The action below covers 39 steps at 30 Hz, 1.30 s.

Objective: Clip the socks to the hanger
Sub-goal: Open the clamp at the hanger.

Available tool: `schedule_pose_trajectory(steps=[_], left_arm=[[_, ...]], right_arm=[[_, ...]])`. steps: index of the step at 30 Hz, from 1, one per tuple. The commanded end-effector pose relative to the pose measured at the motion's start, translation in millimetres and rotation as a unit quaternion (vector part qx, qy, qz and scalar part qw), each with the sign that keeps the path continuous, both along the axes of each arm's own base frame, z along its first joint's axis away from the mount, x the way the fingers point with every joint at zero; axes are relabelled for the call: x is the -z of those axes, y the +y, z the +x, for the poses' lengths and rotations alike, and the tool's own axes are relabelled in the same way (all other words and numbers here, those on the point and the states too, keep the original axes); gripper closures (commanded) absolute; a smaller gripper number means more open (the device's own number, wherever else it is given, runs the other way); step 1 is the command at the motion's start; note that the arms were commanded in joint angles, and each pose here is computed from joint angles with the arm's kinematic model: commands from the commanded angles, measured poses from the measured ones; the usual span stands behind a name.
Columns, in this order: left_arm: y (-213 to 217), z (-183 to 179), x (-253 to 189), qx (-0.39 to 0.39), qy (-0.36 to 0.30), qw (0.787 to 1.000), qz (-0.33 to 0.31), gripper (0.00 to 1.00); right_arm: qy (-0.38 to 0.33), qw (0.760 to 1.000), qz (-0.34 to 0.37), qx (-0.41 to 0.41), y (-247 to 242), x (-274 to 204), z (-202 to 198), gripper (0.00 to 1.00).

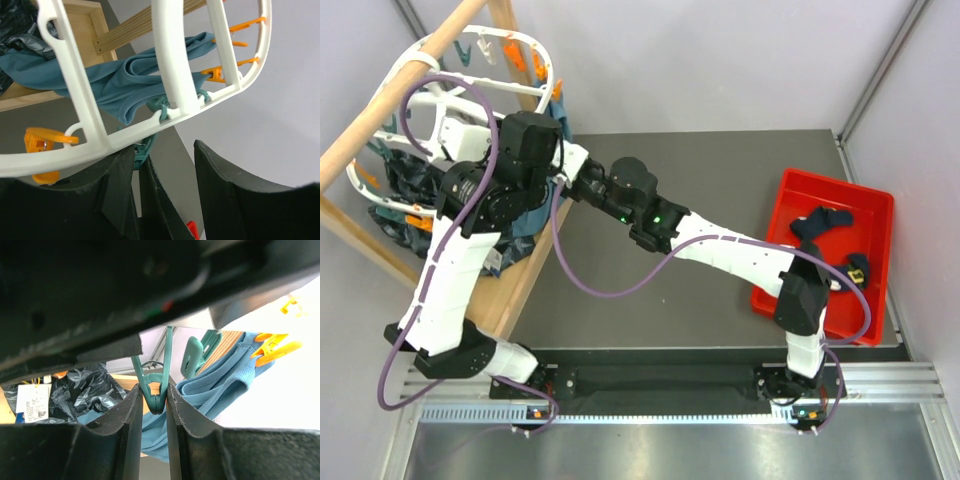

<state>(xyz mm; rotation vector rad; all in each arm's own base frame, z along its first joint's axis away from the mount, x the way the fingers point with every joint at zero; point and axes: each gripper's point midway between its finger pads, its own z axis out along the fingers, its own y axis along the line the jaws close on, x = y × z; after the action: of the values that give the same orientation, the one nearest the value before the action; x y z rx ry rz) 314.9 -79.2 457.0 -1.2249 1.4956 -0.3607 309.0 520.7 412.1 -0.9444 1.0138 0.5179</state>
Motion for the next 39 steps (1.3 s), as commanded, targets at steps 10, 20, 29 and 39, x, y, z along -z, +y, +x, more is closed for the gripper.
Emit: schedule_pose_trajectory(steps=[10, 20, 29, 39], left_arm=[[43.1, -40.0, 28.7, -0.034, 0.059, 0.996, 0.051, 0.37], [49.6, -35.8, 21.9, -0.042, 0.042, 0.997, 0.046, 0.32], [44.8, -29.3, 27.2, -0.043, 0.043, 0.997, 0.039, 0.28], [35.7, -16.6, 34.0, -0.035, 0.055, 0.997, 0.051, 0.46]], right_arm=[[-0.015, 1.0, 0.014, 0.001, 1.4, -9.3, -6.9, 1.0], [-0.02, 0.999, 0.024, -0.011, 0.4, -16.1, -15.1, 1.0], [-0.035, 0.999, 0.029, -0.03, 0.1, -19.3, -25.4, 1.0], [-0.043, 0.998, 0.03, -0.033, 1.5, -25.2, -28.8, 1.0]])
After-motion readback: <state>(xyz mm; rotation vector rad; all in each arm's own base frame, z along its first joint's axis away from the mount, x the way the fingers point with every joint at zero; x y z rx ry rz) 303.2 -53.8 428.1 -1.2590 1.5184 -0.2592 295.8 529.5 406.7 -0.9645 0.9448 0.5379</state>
